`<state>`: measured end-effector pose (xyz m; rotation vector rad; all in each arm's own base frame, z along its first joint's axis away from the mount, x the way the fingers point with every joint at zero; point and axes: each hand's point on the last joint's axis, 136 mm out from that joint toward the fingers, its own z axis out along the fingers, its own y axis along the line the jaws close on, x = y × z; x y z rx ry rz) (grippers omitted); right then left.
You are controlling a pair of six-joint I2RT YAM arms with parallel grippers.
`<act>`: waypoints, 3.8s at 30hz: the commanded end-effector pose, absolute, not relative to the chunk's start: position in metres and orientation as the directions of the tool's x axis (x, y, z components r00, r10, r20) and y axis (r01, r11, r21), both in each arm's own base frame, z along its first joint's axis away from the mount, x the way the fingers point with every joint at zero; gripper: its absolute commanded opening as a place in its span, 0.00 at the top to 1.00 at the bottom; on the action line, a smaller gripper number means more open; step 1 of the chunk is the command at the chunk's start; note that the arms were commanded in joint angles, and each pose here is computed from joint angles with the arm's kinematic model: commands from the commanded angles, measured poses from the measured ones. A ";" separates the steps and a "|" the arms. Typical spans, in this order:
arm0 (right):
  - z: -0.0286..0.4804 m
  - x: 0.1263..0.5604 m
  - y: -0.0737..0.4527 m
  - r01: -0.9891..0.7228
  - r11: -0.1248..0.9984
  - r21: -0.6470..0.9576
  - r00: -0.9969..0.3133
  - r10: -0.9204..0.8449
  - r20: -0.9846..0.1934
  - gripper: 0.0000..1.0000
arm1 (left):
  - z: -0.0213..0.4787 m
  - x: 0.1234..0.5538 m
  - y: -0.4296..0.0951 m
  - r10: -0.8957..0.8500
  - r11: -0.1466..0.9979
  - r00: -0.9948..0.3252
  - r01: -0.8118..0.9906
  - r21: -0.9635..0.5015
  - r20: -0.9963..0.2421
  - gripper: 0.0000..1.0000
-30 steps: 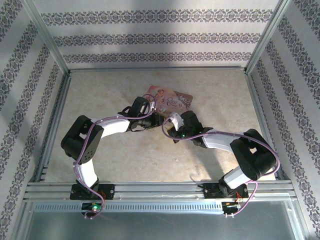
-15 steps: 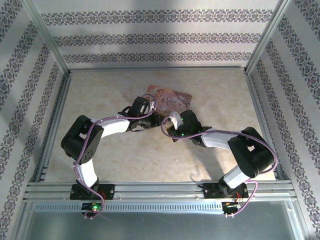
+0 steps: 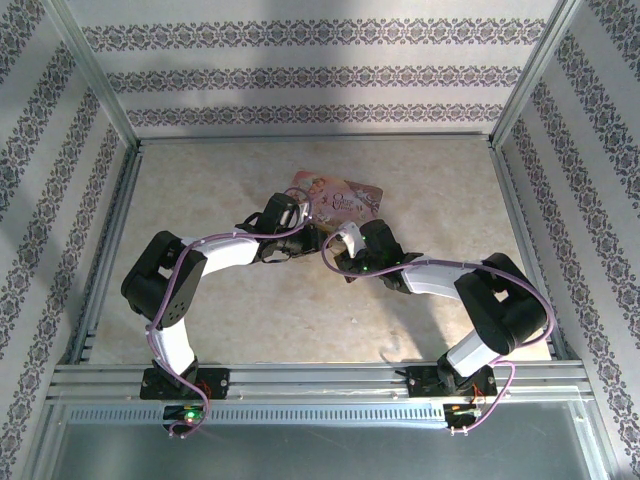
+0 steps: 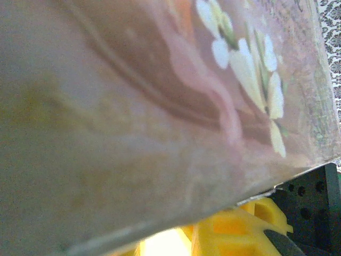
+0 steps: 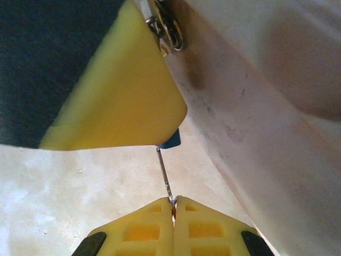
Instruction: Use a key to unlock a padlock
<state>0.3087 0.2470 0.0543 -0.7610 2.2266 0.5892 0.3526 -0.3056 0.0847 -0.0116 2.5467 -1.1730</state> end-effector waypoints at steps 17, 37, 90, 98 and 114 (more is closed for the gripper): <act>0.070 0.326 0.254 -0.665 0.719 0.201 -0.551 -0.291 -0.783 1.00 | 0.111 0.345 -0.317 -0.118 0.604 -0.943 0.181 -0.776 -0.311 0.79; 0.084 0.330 0.254 -0.670 0.706 0.230 -0.528 -0.234 -0.817 1.00 | 0.108 0.344 -0.317 -0.119 0.605 -0.945 0.176 -0.776 -0.306 0.79; 0.109 0.340 0.280 -0.759 0.579 0.298 -0.440 -0.118 -0.890 1.00 | 0.092 0.345 -0.318 -0.125 0.603 -0.952 0.152 -0.783 -0.280 0.79; 0.082 0.336 0.275 -0.718 0.612 0.333 -0.506 -0.130 -0.853 1.00 | 0.074 0.350 -0.317 -0.137 0.612 -0.955 0.126 -0.781 -0.262 0.79; 0.045 0.328 0.274 -0.668 0.636 0.387 -0.591 -0.138 -0.795 1.00 | 0.049 0.356 -0.314 -0.160 0.621 -0.956 0.097 -0.778 -0.247 0.70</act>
